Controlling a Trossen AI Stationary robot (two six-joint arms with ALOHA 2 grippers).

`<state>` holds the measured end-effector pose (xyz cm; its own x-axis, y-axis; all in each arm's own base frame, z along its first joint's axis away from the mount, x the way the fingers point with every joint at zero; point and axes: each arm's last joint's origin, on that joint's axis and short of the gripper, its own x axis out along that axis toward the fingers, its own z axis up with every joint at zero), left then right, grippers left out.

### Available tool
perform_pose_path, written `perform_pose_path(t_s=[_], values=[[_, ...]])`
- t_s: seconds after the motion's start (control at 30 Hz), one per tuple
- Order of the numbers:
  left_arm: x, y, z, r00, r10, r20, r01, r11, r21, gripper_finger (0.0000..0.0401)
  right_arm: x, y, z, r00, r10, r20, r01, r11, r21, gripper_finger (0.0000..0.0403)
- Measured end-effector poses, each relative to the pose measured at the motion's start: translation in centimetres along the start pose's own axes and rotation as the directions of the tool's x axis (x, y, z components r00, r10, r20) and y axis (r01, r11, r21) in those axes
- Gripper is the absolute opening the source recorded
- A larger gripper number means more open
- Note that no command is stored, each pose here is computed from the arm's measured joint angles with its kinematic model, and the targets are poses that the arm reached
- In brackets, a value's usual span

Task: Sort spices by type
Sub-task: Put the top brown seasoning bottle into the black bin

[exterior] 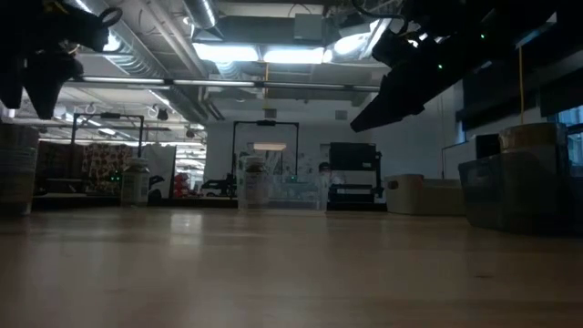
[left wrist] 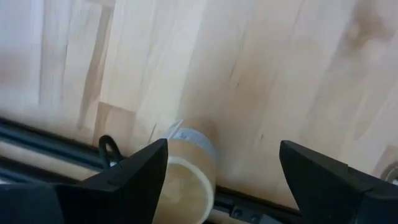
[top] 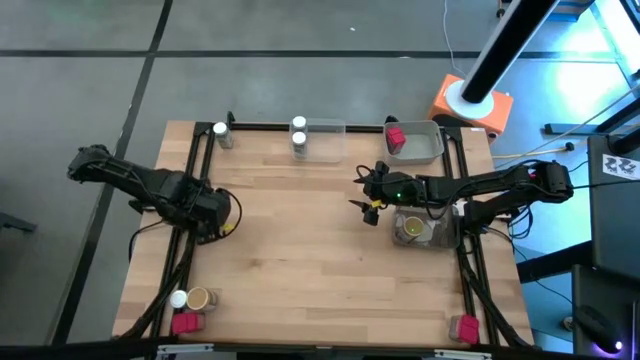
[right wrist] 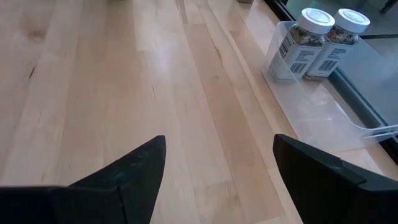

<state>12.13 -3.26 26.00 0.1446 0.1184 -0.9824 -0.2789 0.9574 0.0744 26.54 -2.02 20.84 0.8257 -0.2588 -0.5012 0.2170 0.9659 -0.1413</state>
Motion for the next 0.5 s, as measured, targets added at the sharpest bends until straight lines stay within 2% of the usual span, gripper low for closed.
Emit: perform_pose_path(t_s=[0.17, 0.5], values=[[0.03, 0.14, -0.07, 0.999, 0.036, -0.003, -0.036, 0.999, -0.023, 0.0303, 0.0, 0.0, -0.02, 1.0, 0.0, -0.002, 0.0, 1.0, 0.0, 0.0296], [0.01, 0.33, -0.34, 0.998, 0.059, -0.029, -0.061, 0.995, -0.074, 0.0389, 0.0, 0.0, -0.1, 1.0, 0.0, -0.01, 0.0, 1.0, -0.002, 0.0296]])
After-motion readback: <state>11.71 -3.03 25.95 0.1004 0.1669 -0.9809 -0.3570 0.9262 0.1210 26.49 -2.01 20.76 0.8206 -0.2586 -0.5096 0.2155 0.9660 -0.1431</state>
